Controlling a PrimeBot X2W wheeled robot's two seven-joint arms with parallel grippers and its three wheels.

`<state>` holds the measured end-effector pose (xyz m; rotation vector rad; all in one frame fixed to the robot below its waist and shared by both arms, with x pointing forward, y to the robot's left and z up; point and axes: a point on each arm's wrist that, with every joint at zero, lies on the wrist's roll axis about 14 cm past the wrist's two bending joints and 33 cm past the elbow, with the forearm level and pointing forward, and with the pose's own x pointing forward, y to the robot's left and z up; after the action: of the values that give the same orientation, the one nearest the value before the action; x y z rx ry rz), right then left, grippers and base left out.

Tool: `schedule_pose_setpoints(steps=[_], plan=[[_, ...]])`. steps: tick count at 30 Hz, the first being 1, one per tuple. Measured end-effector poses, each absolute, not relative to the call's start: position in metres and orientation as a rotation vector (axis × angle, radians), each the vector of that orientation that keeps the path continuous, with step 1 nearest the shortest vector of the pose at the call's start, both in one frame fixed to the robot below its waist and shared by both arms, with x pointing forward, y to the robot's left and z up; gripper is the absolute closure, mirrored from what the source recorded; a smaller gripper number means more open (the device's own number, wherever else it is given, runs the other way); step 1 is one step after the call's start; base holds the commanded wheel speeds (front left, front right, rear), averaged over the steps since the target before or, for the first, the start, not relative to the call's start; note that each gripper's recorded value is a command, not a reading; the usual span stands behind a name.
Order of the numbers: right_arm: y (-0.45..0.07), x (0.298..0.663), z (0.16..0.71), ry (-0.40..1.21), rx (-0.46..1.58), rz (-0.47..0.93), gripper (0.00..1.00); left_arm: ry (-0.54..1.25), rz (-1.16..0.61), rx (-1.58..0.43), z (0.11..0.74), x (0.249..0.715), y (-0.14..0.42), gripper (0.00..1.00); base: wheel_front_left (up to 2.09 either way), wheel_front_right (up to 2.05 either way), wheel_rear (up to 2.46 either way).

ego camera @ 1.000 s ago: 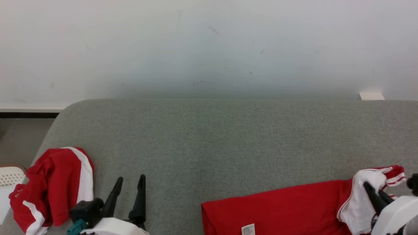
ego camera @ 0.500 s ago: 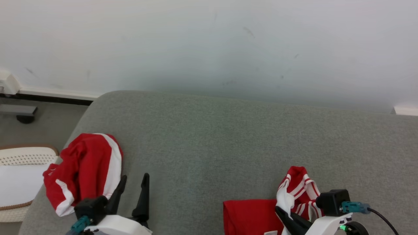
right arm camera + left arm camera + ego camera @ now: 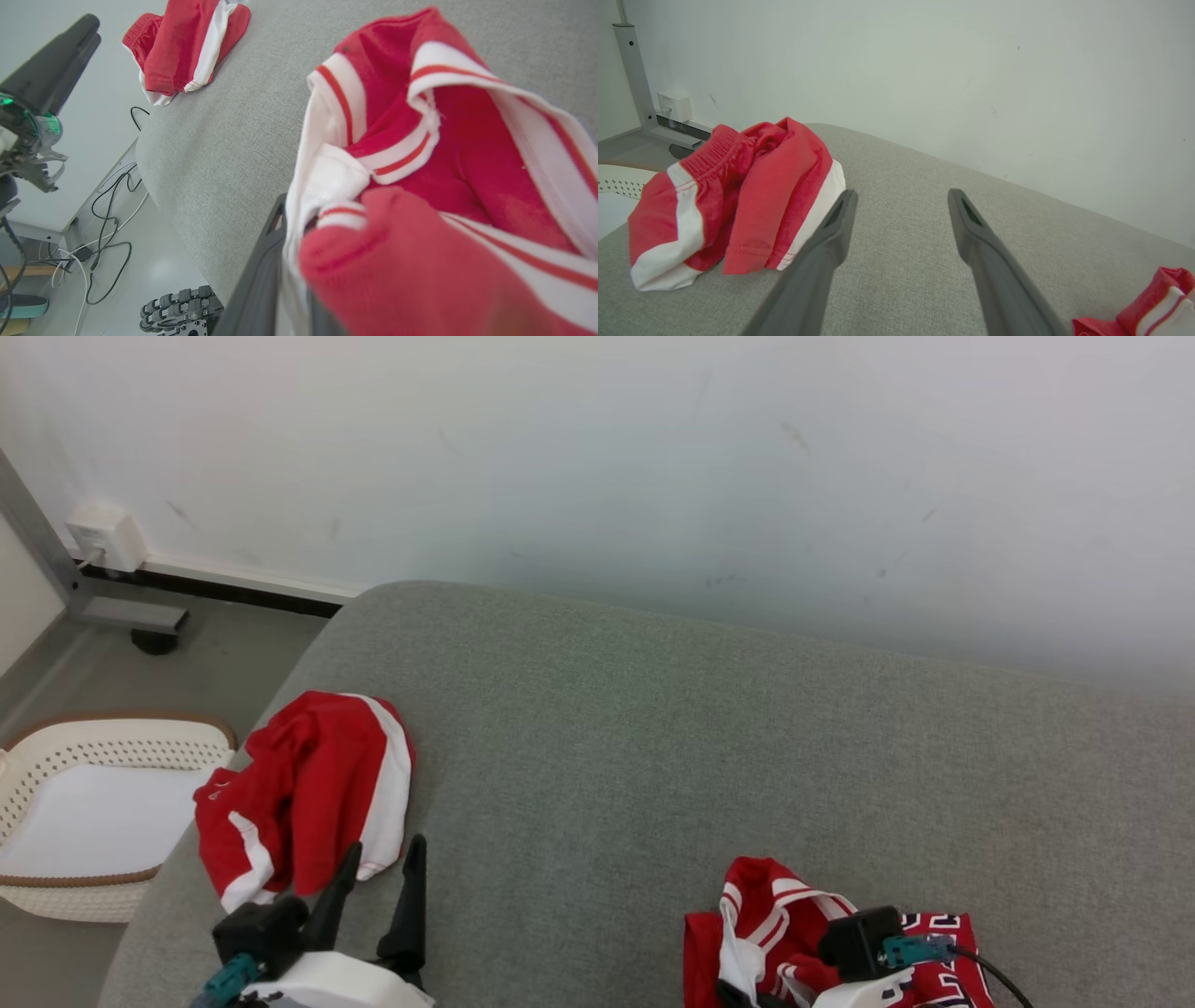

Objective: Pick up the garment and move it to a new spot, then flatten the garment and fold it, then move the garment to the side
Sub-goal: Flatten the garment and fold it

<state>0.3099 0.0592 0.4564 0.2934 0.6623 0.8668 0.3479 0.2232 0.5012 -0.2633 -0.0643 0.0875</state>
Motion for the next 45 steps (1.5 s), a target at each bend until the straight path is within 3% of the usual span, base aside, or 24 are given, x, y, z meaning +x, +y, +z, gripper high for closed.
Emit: schedule_pose_setpoints(steps=[1, 2, 3, 9, 15, 25, 32, 40, 41, 42, 45], plan=[[0.061, 0.309, 0.454, 0.670, 0.298, 0.868, 0.60, -0.063, 0.089, -0.264, 0.501, 0.348, 0.223, 0.00, 0.00, 0.00, 0.00], [0.063, 0.307, 0.451, 0.684, 0.301, 0.874, 0.46, -0.063, 0.090, -0.264, 0.501, 0.348, 0.224, 0.00, 0.00, 0.00, 0.00], [0.065, 0.305, 0.450, 0.690, 0.303, 0.880, 0.00, -0.062, 0.090, -0.264, 0.501, 0.348, 0.224, 0.00, 0.00, 0.00, 0.00], [0.076, 0.311, 0.477, 0.592, 0.398, 0.906, 0.00, -0.061, 0.076, -0.267, 0.501, 0.352, 0.219, 0.00, 0.00, 0.00, 0.00], [0.055, 0.333, 0.542, 0.352, 0.519, 0.893, 0.00, -0.065, 0.049, -0.270, 0.503, 0.358, 0.210, 0.00, 0.00, 0.00, 0.00], [-0.100, 0.392, 0.578, 0.018, 0.415, 0.468, 0.00, -0.069, -0.016, -0.278, 0.507, 0.371, 0.187, 0.00, 0.00, 0.00, 0.00], [-0.152, 0.384, 0.540, 0.035, 0.348, 0.271, 0.00, -0.089, -0.052, -0.285, 0.514, 0.377, 0.175, 0.00, 0.00, 0.00, 0.00], [-0.148, 0.375, 0.502, 0.103, 0.270, 0.242, 0.00, -0.111, -0.083, -0.275, 0.521, 0.381, 0.166, 0.00, 0.00, 0.00, 0.00], [-0.143, 0.375, 0.499, 0.110, 0.258, 0.256, 0.32, -0.112, -0.084, -0.270, 0.522, 0.380, 0.166, 0.00, 0.00, 0.00, 0.00], [-0.137, 0.376, 0.498, 0.111, 0.244, 0.274, 1.00, -0.113, -0.085, -0.271, 0.522, 0.380, 0.165, 0.00, 0.00, 0.00, 0.00], [-0.120, 0.376, 0.487, 0.150, 0.212, 0.323, 1.00, -0.119, -0.078, -0.272, 0.524, 0.378, 0.168, 0.00, 0.00, 0.00, 0.00]])
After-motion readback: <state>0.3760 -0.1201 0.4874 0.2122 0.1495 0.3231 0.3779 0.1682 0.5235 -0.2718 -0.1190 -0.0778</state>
